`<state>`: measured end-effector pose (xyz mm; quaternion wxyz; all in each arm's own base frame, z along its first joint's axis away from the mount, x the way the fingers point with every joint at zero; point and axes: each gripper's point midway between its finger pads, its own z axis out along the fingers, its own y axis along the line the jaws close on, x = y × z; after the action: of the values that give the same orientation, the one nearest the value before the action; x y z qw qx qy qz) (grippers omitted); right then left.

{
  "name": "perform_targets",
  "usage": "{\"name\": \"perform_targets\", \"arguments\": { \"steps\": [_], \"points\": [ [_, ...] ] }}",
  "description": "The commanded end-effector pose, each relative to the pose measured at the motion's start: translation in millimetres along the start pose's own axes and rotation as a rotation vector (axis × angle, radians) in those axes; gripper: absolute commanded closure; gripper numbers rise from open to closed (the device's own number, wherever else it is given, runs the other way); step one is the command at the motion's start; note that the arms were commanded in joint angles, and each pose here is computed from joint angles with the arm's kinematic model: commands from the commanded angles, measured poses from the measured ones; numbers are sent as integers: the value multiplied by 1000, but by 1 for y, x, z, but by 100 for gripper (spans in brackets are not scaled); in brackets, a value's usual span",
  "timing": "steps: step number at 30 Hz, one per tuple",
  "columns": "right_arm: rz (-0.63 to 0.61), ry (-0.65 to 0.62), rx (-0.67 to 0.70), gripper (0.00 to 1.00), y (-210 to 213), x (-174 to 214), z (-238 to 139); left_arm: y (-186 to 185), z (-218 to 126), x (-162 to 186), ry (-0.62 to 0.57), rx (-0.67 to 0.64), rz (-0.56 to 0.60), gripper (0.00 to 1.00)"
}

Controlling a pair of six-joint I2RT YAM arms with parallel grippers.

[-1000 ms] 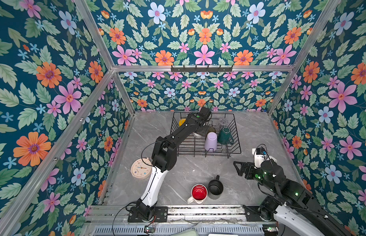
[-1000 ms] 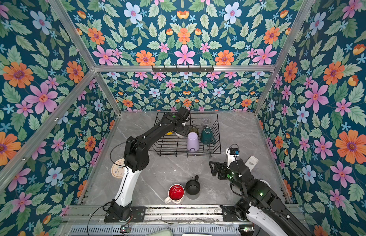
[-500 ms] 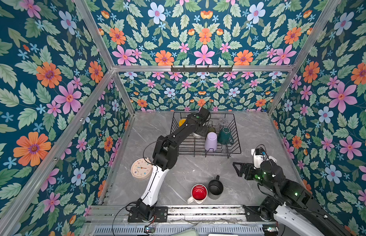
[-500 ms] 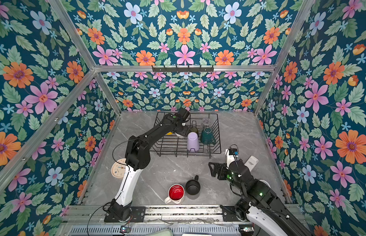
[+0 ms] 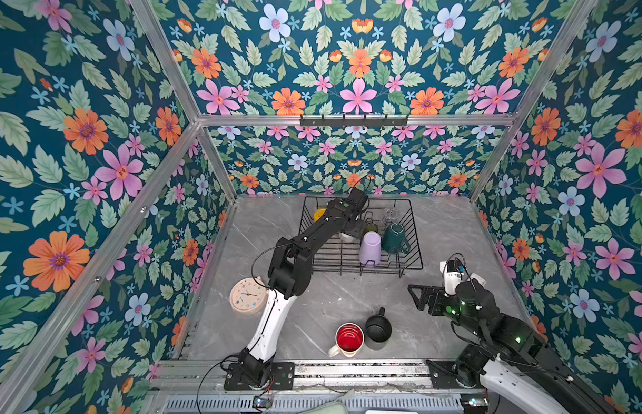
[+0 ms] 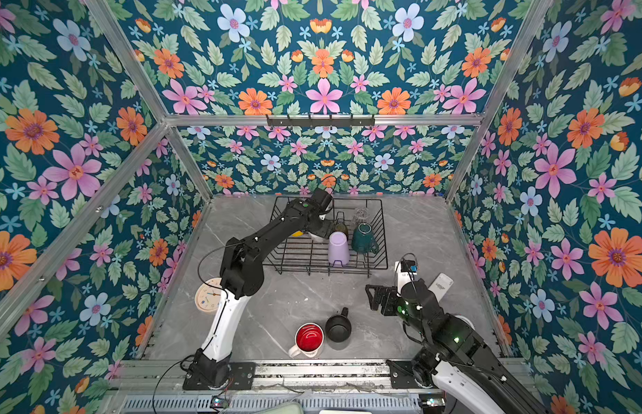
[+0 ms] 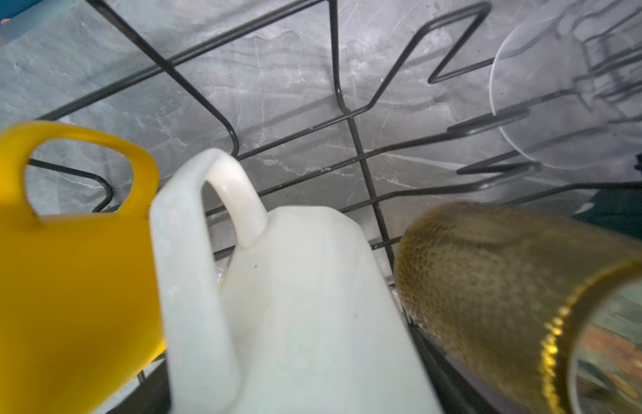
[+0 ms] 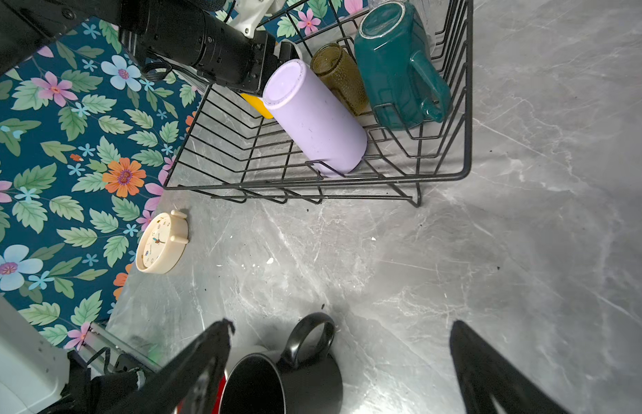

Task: Load the cups into the dish rack
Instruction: 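Lower the white mug upside down into the rack beside the yellow mug, then open the left gripper and lift it away from the white mug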

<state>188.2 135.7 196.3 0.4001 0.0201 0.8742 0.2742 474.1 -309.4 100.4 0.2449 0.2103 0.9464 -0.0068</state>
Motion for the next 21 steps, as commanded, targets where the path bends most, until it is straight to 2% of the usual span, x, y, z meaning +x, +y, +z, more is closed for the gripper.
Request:
{"name": "perform_targets", "arguments": {
  "steps": [1,6,14,21],
  "points": [
    [9,-7,-3,5,1,-2,1,5,4,-6,-26,-28,12,13],
    [9,-3,-1,5,2,-2,2,6,3,-11,-44,-32,17,5],
    [3,3,5,5,2,-2,3,9,-5,-16,-64,-40,16,1],
    [3,22,20,6,2,-2,4,10,-20,-22,-105,-34,10,0]
  ]
}}
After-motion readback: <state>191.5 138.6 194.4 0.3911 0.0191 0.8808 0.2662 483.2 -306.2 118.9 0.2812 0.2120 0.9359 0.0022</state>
